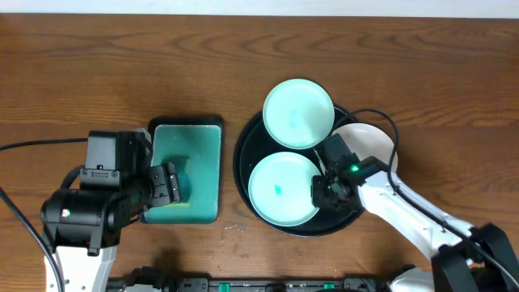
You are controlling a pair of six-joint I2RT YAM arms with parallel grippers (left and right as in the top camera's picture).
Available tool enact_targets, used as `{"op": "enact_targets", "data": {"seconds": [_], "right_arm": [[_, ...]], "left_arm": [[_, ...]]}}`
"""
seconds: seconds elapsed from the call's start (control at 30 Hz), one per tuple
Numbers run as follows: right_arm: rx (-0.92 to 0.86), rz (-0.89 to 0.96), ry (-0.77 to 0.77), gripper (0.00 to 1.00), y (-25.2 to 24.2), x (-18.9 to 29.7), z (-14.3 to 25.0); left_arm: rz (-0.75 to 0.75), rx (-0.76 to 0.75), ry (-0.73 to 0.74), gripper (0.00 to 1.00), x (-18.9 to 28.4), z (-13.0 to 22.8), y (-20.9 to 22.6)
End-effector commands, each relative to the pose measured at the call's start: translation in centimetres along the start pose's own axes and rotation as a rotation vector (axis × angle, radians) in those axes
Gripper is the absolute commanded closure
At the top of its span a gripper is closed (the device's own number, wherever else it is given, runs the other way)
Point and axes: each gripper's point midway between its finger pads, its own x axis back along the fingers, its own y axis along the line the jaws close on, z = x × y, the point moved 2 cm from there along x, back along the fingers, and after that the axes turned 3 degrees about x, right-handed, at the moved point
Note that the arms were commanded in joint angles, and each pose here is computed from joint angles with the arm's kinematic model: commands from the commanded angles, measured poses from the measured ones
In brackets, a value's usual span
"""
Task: Clean dirty plates on tray and stack at the side
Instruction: 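Reach left gripper to the sponge, right gripper to the lower plate rim, then grasp the green scrub sponge with the left gripper and lift it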
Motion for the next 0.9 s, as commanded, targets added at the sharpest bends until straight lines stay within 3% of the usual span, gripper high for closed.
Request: {"op": "enact_targets", "data": {"seconds": [0.0,0.07,0.13,0.2,0.7,0.87], "right_arm": [[-0.031,0.056,-0.005,0.74,-0.6,-1.3,-0.4],[-0.031,0.058,-0.018,0.79,-0.5,-1.9,-0.9],[-0.033,0.057,-0.026,0.92,-0.5,-2.4,-1.3],[-0.04,0.057,-0.027,0.99,-0.6,-2.4,-1.4],[-0.051,0.059,-0.029,0.99,-0.9,-2.4,-1.6],[-0.05,0.063,-0.029,0.99,-0.9,-2.4,-1.6]], "left_arm": [[-0.032,0.036,-0.002,0.21,-0.1,-0.4,0.4],[-0.039,0.04,0.017,0.21,-0.6,-0.4,0.4],[-0.046,0.049,0.047,0.21,-1.5,-0.3,0.4],[-0.061,0.063,0.084,0.21,-2.7,-0.1,0.5],[-0.167,0.121,0.297,0.34,-14.9,0.3,1.3],[-0.275,0.107,0.346,0.49,-18.5,0.5,2.9]]}}
